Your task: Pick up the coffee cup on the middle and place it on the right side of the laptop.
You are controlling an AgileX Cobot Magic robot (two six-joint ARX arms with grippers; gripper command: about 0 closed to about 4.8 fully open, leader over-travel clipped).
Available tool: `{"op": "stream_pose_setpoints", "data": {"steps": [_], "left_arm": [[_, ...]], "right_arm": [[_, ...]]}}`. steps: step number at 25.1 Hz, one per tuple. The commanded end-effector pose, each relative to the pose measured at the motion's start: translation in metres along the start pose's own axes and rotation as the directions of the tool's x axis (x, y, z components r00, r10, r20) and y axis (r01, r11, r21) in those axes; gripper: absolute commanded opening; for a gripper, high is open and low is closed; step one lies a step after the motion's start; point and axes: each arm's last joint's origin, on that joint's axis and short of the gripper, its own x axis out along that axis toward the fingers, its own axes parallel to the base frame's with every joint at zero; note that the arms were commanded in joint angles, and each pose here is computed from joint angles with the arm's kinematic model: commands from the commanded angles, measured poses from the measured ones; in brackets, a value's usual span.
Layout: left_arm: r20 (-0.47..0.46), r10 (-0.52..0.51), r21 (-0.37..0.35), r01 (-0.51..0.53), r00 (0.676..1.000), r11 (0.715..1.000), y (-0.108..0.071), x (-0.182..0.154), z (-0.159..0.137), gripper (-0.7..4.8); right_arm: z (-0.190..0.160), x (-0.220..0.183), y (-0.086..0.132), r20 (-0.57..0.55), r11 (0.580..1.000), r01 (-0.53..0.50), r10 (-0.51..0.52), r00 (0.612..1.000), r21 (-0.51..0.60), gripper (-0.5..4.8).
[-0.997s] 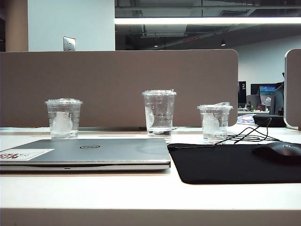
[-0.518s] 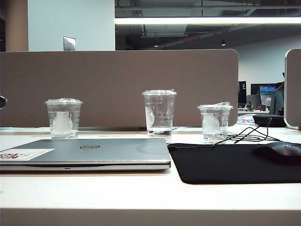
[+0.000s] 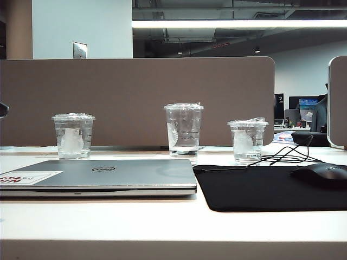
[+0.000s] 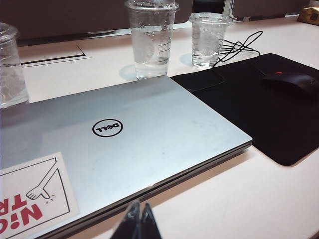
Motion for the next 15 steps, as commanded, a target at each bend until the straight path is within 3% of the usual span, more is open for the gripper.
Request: {"op": "stream_pose_setpoints", "data": {"steps": [1, 4, 5, 10, 15], "left_arm": [[0.016, -0.001, 0.004, 0.001, 1.0, 1.0, 0.0, 0.0, 0.002, -0.05], [0.017, -0.001, 0.004, 0.001, 1.0, 1.0, 0.0, 0.0, 0.002, -0.05], [0.017, -0.001, 0.004, 0.001, 1.0, 1.0, 0.0, 0.0, 0.002, -0.05], [0.017, -0.001, 0.004, 0.001, 1.0, 1.0, 0.0, 0.0, 0.002, -0.05], [0.017, -0.001, 0.004, 0.001, 1.0, 1.0, 0.0, 0.0, 0.002, -0.05]], "right_arm": [[0.01, 0.029, 0.003, -0.116, 0.985, -0.083, 0.066, 0.991, -0.149, 1.09], [0.011, 0.069, 0.006, -0.226, 0.967, -0.186, 0.144, 0.963, -0.174, 4.4], [0.01, 0.084, 0.007, -0.257, 0.965, -0.208, 0.162, 0.953, -0.161, 4.79], [-0.011, 0.148, 0.01, -0.31, 0.933, -0.302, 0.234, 0.922, -0.194, 4.79], [-0.044, 0.211, 0.004, -0.3, 0.921, -0.335, 0.268, 0.915, -0.198, 4.79]]}}
